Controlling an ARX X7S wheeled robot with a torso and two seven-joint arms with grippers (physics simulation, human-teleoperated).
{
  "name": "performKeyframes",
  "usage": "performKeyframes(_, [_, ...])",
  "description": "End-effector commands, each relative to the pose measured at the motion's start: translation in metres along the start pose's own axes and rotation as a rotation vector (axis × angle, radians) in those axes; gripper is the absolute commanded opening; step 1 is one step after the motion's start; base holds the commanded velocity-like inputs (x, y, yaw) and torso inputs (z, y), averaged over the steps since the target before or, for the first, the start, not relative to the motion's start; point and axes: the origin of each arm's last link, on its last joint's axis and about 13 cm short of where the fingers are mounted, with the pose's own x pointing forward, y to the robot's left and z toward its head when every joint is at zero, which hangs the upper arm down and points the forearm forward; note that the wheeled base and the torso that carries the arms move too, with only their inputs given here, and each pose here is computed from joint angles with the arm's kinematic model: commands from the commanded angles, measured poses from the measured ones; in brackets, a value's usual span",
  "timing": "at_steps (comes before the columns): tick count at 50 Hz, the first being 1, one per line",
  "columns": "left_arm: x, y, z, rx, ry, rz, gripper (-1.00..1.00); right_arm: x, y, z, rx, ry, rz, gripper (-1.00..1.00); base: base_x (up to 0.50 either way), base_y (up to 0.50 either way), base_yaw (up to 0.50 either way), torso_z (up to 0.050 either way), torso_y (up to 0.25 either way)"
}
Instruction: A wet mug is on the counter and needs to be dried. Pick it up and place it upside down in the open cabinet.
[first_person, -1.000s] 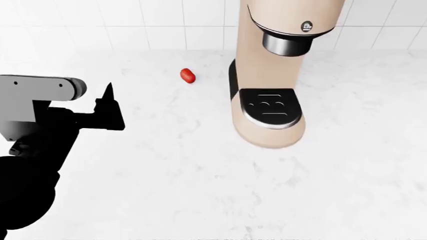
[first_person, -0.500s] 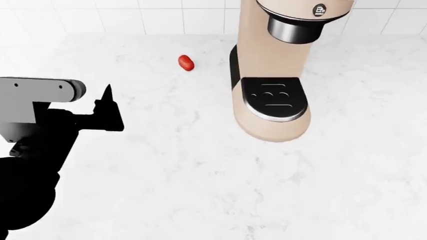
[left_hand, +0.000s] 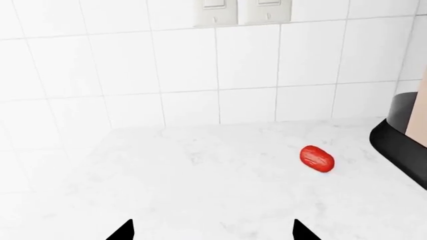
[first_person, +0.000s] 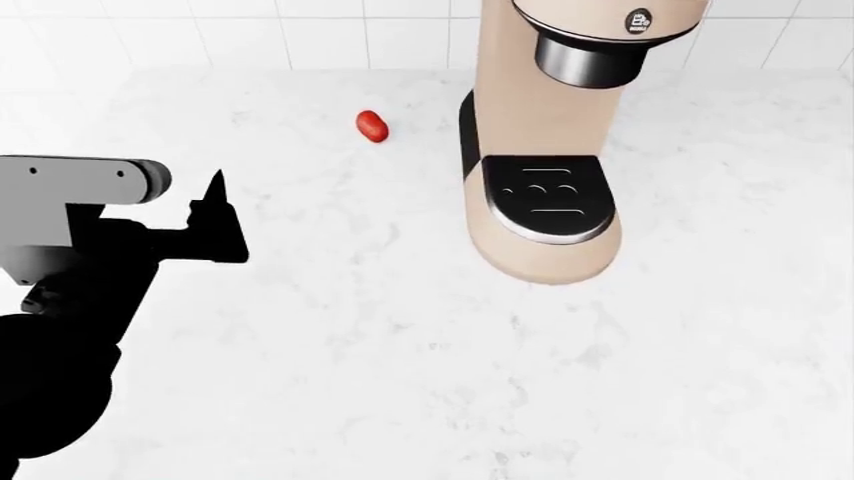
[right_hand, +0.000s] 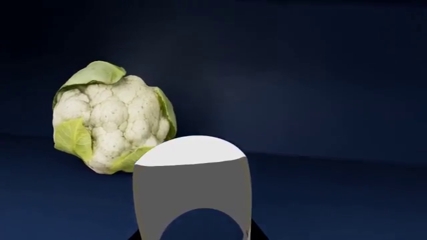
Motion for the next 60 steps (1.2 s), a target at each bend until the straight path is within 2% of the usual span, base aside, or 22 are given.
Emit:
performKeyframes(1, [0.001, 0.001, -0.001, -0.002, 0.001, -0.002, 1.00, 0.034, -0.005, -0.058, 0.089, 0.331, 0.019, -1.00, 0.00, 0.00, 0.00, 0.000, -0.010])
performKeyframes(13, [0.003, 0.001, -0.004, 0.000, 0.005, 0.000, 1.00, 0.038, -0.006, -0.066, 0.123, 0.360, -0.007, -1.00, 0.01, 0.00, 0.01, 0.000, -0.009])
performKeyframes(24, [0.004, 0.002, -0.005, 0.003, 0.008, 0.003, 1.00, 0.039, -0.005, -0.068, 0.123, 0.366, -0.018, -1.00, 0.01, 0.00, 0.01, 0.000, -0.011])
performKeyframes(31, [0.003, 0.002, -0.006, 0.009, 0.004, 0.004, 1.00, 0.039, -0.006, -0.068, 0.118, 0.361, -0.021, -1.00, 0.01, 0.00, 0.01, 0.001, -0.184])
performKeyframes(48, [0.004, 0.002, -0.005, -0.004, 0.010, 0.003, 1.00, 0.038, -0.008, -0.067, 0.114, 0.366, -0.037, -1.00, 0.01, 0.00, 0.01, 0.000, -0.009])
performKeyframes(49, [0.004, 0.002, -0.005, -0.004, 0.009, 0.003, 1.00, 0.038, -0.008, -0.067, 0.112, 0.366, -0.038, 1.00, 0.01, 0.00, 0.01, 0.000, -0.010])
performKeyframes(60, [0.003, 0.002, -0.005, -0.006, 0.008, 0.003, 1.00, 0.037, -0.009, -0.063, 0.106, 0.357, -0.053, 1.00, 0.01, 0.00, 0.00, 0.000, -0.009])
